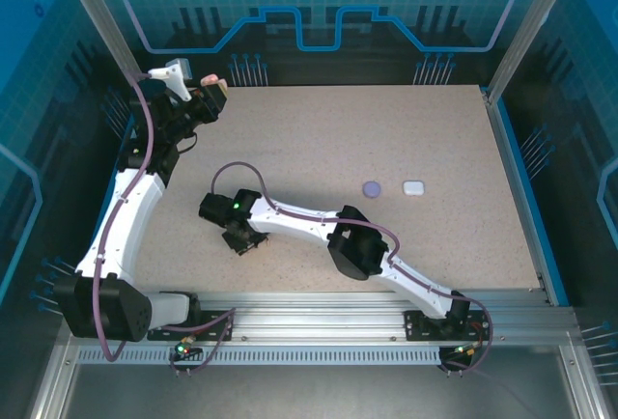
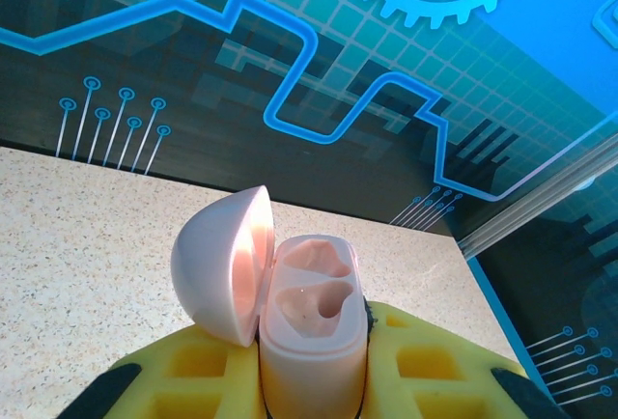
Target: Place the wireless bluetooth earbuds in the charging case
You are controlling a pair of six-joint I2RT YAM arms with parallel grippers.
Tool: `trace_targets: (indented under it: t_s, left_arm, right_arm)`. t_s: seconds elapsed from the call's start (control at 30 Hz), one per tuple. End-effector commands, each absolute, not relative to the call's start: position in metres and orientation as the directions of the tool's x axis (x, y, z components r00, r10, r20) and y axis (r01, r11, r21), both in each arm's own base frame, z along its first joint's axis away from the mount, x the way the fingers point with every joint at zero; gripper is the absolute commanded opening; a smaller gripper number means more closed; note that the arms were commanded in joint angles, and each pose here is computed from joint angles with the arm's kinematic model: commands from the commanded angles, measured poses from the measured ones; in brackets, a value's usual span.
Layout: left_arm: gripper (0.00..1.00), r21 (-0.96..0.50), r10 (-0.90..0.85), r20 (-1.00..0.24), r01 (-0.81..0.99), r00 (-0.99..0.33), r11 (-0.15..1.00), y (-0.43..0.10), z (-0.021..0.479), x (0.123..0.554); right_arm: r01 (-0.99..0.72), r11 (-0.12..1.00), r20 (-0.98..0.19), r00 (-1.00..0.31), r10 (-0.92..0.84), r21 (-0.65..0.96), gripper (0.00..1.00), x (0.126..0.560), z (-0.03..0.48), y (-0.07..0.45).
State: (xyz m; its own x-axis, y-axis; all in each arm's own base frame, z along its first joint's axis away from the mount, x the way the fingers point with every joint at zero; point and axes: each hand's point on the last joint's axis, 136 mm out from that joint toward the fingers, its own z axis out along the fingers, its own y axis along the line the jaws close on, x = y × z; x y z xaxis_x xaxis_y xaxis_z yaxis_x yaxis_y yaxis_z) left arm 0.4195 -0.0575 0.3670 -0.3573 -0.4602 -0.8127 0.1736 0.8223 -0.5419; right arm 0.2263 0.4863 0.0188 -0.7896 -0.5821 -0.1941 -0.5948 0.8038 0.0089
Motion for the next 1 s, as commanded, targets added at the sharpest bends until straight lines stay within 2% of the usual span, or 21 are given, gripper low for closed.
trace_targets:
  t_s: [0.0,0.3,0.7,0.97]
  left_arm:
    - [0.00,-0.543,-0.469,-0.825,0.211,-0.316,0.813,-0.057,0.383,0.415]
    - [0.00,-0.551,-0.476,-0.821,0.219,-0.316,0.805,-0.058,0.384,0.416]
    - [0.00,-0.558,-0.480,-0.816,0.224,-0.321,0.799,-0.060,0.382,0.416]
    - [0.00,-0.562,-0.485,-0.814,0.223,-0.319,0.796,-0.060,0.380,0.416]
  right_arm:
    - [-0.599,0.799,-0.111,-0.791,-0.601,-0.055,0.34,0.207,0.012,0.467]
    - [-0.601,0.792,-0.122,-0.783,-0.610,-0.105,0.32,0.212,0.020,0.455]
    - [-0.599,0.796,-0.146,-0.783,-0.605,-0.089,0.32,0.214,0.027,0.461]
    - [-0.429,0.903,-0.127,-0.894,-0.429,-0.033,0.32,0.223,0.020,0.459]
